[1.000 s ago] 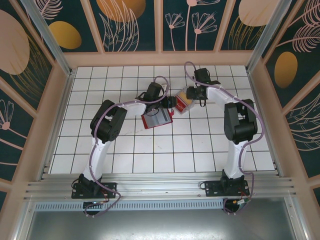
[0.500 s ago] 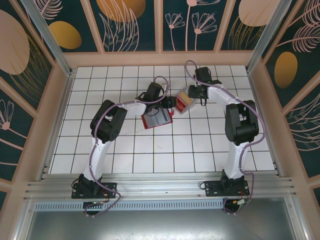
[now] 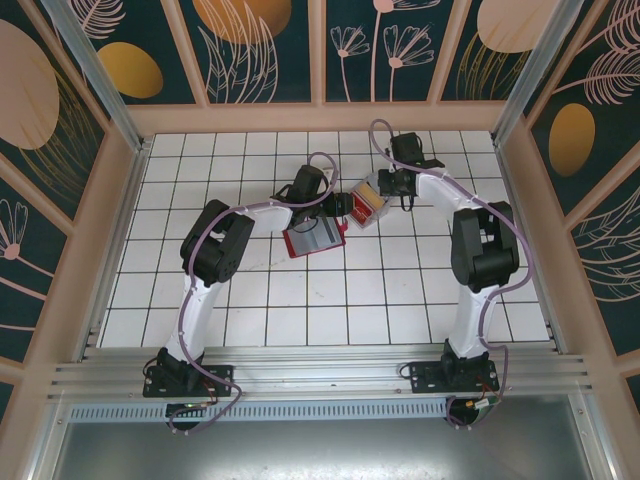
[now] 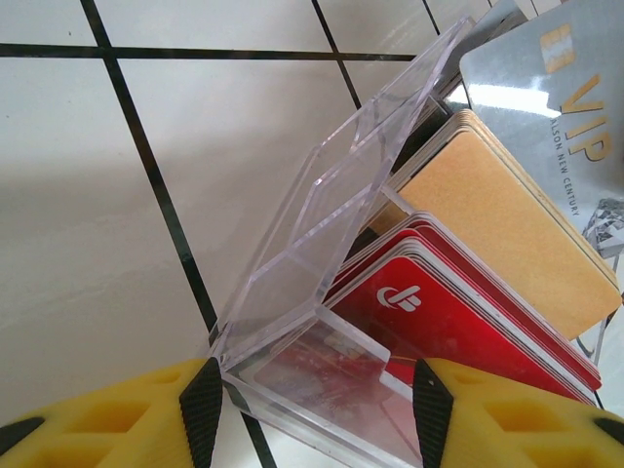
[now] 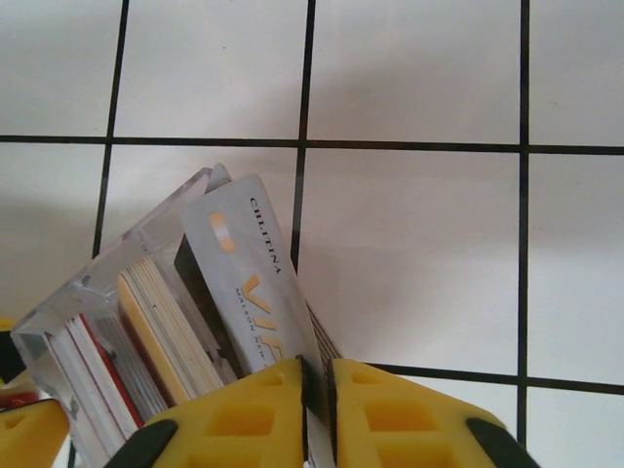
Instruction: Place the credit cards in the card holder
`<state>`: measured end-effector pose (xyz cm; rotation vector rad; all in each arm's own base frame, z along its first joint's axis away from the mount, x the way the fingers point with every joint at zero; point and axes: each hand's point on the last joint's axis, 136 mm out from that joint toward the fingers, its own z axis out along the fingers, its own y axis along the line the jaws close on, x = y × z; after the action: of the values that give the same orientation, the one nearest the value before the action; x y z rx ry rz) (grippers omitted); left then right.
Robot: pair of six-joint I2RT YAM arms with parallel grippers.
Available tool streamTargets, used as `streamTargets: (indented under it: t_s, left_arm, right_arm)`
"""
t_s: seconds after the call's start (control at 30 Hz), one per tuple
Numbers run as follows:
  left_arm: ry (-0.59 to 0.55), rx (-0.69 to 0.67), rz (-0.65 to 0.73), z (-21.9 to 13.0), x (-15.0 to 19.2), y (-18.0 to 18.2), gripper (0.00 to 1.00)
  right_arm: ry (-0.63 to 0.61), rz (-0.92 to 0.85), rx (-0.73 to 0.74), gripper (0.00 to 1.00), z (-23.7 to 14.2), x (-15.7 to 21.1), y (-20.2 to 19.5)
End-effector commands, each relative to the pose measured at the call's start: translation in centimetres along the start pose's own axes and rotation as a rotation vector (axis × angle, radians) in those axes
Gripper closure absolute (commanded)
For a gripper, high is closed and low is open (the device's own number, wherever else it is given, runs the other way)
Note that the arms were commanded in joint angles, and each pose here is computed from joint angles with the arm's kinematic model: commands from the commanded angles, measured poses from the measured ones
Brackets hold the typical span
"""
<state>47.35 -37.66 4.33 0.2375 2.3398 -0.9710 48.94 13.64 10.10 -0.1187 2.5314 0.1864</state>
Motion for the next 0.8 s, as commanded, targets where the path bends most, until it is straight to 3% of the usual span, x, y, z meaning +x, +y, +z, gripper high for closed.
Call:
streamTargets:
  t_s: [0.0, 0.47, 0.77]
  left_arm:
    - [0.083, -0.056, -0.038, 0.3, 3.0, 2.1, 0.44]
    - [0.079, -0.046, -0.036, 0.2, 2.8, 1.8, 0.44]
    - [0.01, -0.009, 0.005, -1.7, 0.3, -0.4, 0.44]
  right_arm:
    - [-0.031, -0.009, 0.025, 0.88, -1.8, -1.3, -0.5]
    - [-0.095, 0.01, -0.089, 0.94, -5.0, -3.3, 1.5]
    - [-0.158, 0.072, -0.286, 0.96, -8.0, -4.5, 4.0]
